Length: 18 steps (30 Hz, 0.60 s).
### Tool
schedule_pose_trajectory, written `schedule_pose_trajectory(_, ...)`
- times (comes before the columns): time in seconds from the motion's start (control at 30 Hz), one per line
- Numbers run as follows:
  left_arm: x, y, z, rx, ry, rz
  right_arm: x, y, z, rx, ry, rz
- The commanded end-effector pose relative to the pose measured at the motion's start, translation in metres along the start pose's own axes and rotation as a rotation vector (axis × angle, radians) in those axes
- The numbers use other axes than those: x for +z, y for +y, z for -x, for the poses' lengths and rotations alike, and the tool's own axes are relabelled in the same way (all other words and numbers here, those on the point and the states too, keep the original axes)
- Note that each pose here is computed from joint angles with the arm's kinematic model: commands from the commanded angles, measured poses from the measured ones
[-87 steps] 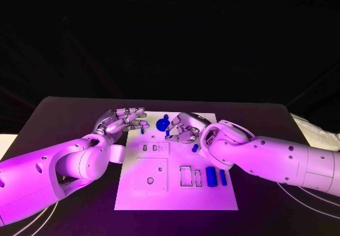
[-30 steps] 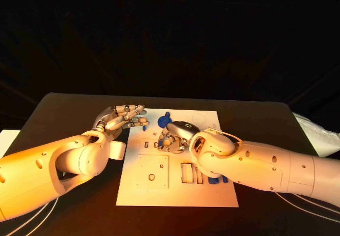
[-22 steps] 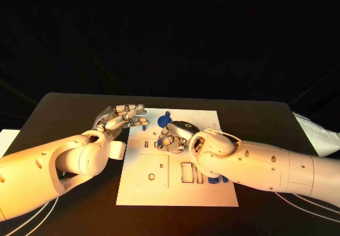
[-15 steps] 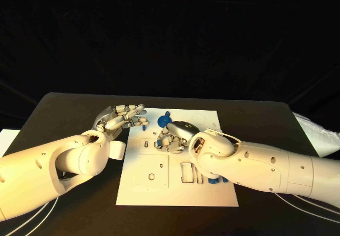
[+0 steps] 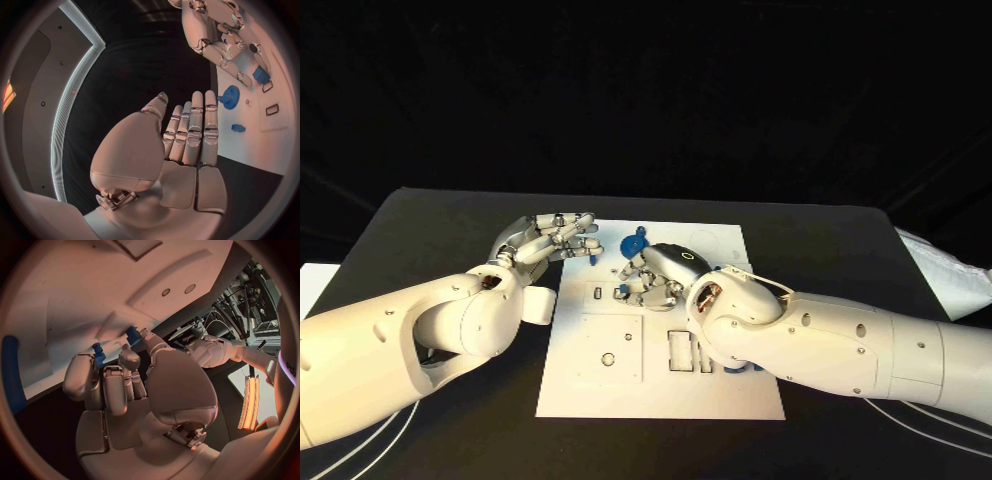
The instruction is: Assemble the parts on the task board
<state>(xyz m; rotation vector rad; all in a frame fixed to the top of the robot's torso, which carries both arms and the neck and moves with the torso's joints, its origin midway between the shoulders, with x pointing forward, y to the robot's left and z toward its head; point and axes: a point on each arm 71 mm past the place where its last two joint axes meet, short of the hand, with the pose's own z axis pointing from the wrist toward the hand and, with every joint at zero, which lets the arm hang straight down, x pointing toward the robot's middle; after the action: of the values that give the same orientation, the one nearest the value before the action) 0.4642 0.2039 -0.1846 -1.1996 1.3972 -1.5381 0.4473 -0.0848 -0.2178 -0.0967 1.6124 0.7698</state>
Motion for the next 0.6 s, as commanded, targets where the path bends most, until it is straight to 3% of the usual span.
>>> schedule_pose_trajectory(0.03,0.0006,-0.0004,-0.0025,0.000,0.025,-0.005,-0.002,0.004,0.006,0.022,-0.087,0.048)
schedule_pose_trajectory(0.2,0.0011,0.0015,-0.0014,0.054,0.028,0.017,-0.010,0.006,0.015,0.052,-0.133,0.126)
schedule_pose_trajectory(0.37,-0.0001,0.0080,0.0001,0.180,0.052,0.114,-0.022,0.003,0.036,0.135,-0.120,0.225)
schedule_pose_trajectory(0.5,-0.0017,0.0145,0.0012,0.315,0.079,0.230,-0.031,-0.008,0.061,0.216,-0.114,0.225)
schedule_pose_trajectory(0.6,0.0006,0.0152,0.0004,0.481,0.134,0.355,-0.039,-0.022,0.087,0.278,-0.128,0.180)
